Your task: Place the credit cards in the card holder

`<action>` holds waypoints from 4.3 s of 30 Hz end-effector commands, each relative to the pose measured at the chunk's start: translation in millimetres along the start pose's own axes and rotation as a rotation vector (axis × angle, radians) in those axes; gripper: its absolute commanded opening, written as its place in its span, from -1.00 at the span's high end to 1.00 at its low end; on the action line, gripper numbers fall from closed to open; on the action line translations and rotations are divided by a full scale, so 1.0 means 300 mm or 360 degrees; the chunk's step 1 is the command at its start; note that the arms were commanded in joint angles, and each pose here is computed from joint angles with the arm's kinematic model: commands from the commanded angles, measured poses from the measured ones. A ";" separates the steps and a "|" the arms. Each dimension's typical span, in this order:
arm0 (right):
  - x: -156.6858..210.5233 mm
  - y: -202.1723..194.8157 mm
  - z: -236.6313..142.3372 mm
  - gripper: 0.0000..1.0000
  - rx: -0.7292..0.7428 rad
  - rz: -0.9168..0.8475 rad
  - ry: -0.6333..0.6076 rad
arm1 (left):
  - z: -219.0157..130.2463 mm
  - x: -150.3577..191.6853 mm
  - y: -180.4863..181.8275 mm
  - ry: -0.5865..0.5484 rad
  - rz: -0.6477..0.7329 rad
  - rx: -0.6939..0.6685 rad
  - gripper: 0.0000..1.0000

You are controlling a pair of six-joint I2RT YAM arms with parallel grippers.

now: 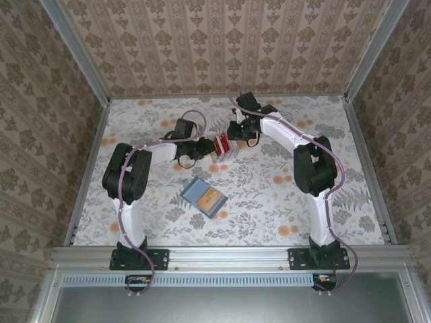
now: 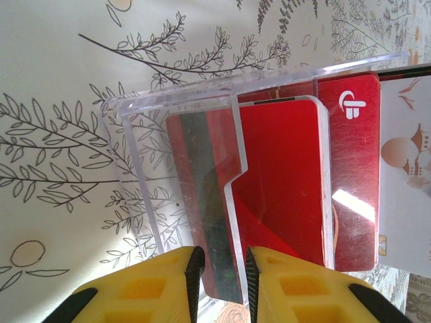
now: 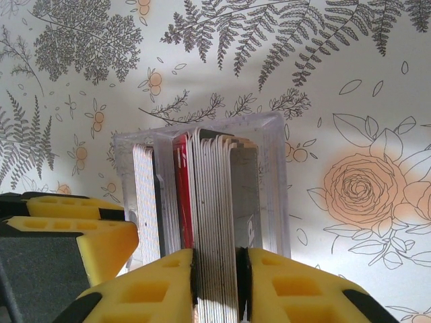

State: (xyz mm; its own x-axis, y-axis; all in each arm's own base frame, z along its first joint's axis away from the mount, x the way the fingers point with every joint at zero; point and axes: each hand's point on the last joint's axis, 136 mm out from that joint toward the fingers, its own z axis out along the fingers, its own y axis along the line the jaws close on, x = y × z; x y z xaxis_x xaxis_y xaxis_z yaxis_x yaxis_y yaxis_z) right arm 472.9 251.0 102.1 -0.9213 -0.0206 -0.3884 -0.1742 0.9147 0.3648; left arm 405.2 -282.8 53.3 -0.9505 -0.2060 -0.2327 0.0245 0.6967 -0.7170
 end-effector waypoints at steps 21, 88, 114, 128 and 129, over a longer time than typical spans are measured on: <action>-0.044 0.079 -0.104 0.43 -0.0198 0.0029 -0.0069 | 0.030 0.007 -0.020 0.0035 0.0004 0.0035 0.47; -0.088 -0.031 -0.219 0.99 -0.0047 0.0020 -0.0220 | -0.084 0.032 -0.092 -0.0032 0.0090 -0.0007 0.24; -0.146 0.137 -0.491 0.99 -0.0532 0.0113 -0.0406 | -0.322 -0.042 -0.497 -0.0306 0.0192 0.0945 -0.25; -0.150 0.224 -0.563 0.98 -0.0933 0.0214 -0.0381 | -0.318 -0.052 -0.523 -0.0277 0.0151 0.1035 -0.25; -0.152 0.229 -0.568 0.99 -0.0946 0.0213 -0.0385 | -0.318 -0.051 -0.524 -0.0277 0.0150 0.1043 -0.25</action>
State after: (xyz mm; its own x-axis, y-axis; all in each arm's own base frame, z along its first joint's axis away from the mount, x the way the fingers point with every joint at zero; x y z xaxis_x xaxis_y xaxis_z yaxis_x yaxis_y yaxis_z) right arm 454.0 241.9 254.7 -0.8704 0.2224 -0.4392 -0.2341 0.5979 0.7667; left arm 385.2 -323.1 226.1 -0.8727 -0.3141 -0.3739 0.3233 0.2022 -0.9244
